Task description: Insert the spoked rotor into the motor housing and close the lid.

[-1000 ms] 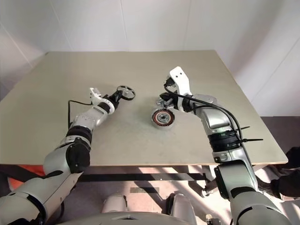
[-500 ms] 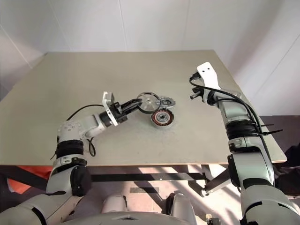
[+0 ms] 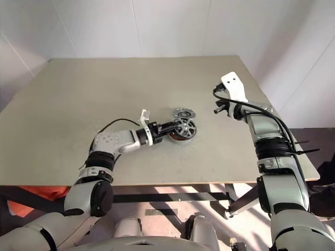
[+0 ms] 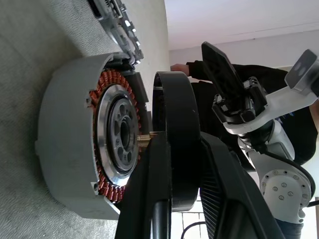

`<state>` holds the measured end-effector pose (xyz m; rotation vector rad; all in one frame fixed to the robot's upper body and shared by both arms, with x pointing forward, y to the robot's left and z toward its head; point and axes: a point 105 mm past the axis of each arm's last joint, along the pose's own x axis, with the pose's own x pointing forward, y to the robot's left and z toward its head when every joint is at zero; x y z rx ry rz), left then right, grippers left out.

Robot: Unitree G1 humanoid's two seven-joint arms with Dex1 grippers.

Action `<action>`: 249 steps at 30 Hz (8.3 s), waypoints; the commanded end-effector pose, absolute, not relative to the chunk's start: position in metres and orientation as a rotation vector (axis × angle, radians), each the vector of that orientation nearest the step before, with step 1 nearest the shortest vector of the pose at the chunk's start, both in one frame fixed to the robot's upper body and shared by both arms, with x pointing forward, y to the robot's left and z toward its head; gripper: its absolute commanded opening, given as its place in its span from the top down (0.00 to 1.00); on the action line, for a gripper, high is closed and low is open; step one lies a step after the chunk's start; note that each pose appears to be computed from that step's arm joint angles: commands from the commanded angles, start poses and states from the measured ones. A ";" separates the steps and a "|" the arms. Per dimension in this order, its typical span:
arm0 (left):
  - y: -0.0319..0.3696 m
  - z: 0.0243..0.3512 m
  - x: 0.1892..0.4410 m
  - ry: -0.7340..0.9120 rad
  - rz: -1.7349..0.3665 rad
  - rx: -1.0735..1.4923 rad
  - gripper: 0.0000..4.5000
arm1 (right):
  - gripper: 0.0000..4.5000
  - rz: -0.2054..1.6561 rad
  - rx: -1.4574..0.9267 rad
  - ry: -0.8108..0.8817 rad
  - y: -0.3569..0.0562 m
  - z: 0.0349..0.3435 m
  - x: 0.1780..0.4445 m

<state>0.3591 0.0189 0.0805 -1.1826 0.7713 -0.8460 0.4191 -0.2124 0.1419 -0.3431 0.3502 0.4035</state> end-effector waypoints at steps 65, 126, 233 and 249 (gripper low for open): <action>0.166 0.145 0.366 0.270 -0.568 -0.674 0.54 | 1.00 0.832 -0.249 0.289 -0.106 0.144 0.383; 0.177 0.120 0.361 0.271 -0.446 -0.623 0.54 | 0.96 1.501 -1.415 0.201 -0.100 0.109 0.380; 0.126 0.077 0.361 0.538 -0.593 -0.444 0.54 | 0.33 0.495 0.840 0.892 -0.106 0.067 0.330; 0.130 0.077 0.365 0.525 -0.568 -0.441 0.54 | 0.33 0.630 0.916 0.864 -0.066 0.098 0.353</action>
